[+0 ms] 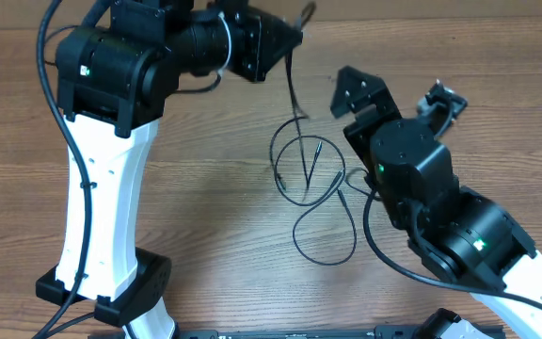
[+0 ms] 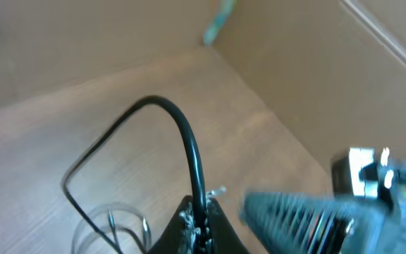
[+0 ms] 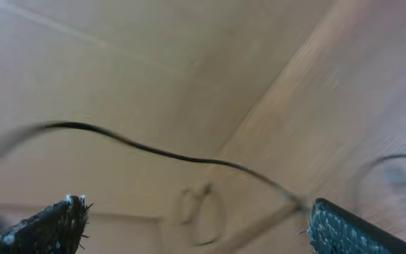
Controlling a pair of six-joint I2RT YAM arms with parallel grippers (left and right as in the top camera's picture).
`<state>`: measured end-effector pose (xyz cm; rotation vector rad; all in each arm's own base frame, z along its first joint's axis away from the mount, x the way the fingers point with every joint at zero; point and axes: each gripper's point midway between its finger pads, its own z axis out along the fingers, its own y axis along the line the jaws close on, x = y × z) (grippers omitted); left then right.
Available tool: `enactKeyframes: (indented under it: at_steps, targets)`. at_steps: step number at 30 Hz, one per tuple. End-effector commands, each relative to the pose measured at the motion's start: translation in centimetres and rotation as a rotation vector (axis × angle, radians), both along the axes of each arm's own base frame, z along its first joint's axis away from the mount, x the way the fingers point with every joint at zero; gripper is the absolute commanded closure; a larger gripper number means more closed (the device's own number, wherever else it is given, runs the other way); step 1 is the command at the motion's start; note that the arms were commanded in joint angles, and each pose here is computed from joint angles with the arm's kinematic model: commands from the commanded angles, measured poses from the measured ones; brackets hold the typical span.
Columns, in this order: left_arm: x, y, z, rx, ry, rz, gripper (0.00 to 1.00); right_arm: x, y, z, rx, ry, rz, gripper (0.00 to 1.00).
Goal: Untangle cables
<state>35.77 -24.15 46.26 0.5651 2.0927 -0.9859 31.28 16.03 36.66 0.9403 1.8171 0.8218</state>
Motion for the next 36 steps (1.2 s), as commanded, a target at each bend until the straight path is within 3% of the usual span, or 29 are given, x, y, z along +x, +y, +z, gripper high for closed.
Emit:
enactKeyframes:
  at_steps: [1, 5, 9, 15, 24, 27, 36]
  targets:
    - [-0.1, 1.8, 4.6, -0.095, -0.077, 0.135, 0.96, -1.0, -3.2, 0.2, -0.103, -0.003, -0.1, 0.0]
    - [0.2, 2.8, 9.7, -0.219, -0.207, 0.184, 0.96, -2.2, -4.4, -2.6, -0.211, 0.109, -0.095, 0.0]
    - [2.1, 6.8, 13.4, -0.306, -0.304, 0.375, 0.96, -3.7, -5.6, -4.9, -0.307, 0.209, -0.089, 0.0]
    - [4.6, 12.8, 11.5, -0.269, -0.24, 0.623, 0.96, -4.4, -6.3, -5.8, -0.351, 0.256, -0.086, 0.0]
    - [4.8, 18.5, 5.7, -0.162, -0.016, 0.858, 0.96, -4.6, -6.4, -6.1, -0.364, 0.269, -0.085, 0.0]
    - [4.2, 17.9, 4.5, -0.175, 0.063, 0.833, 0.96, -4.6, -6.4, -6.1, -0.363, 0.268, -0.085, 0.0]
    - [3.0, 14.6, 5.1, -0.196, 0.064, 0.619, 0.96, -4.8, -6.2, -6.3, -0.358, 0.281, -0.069, 0.0]
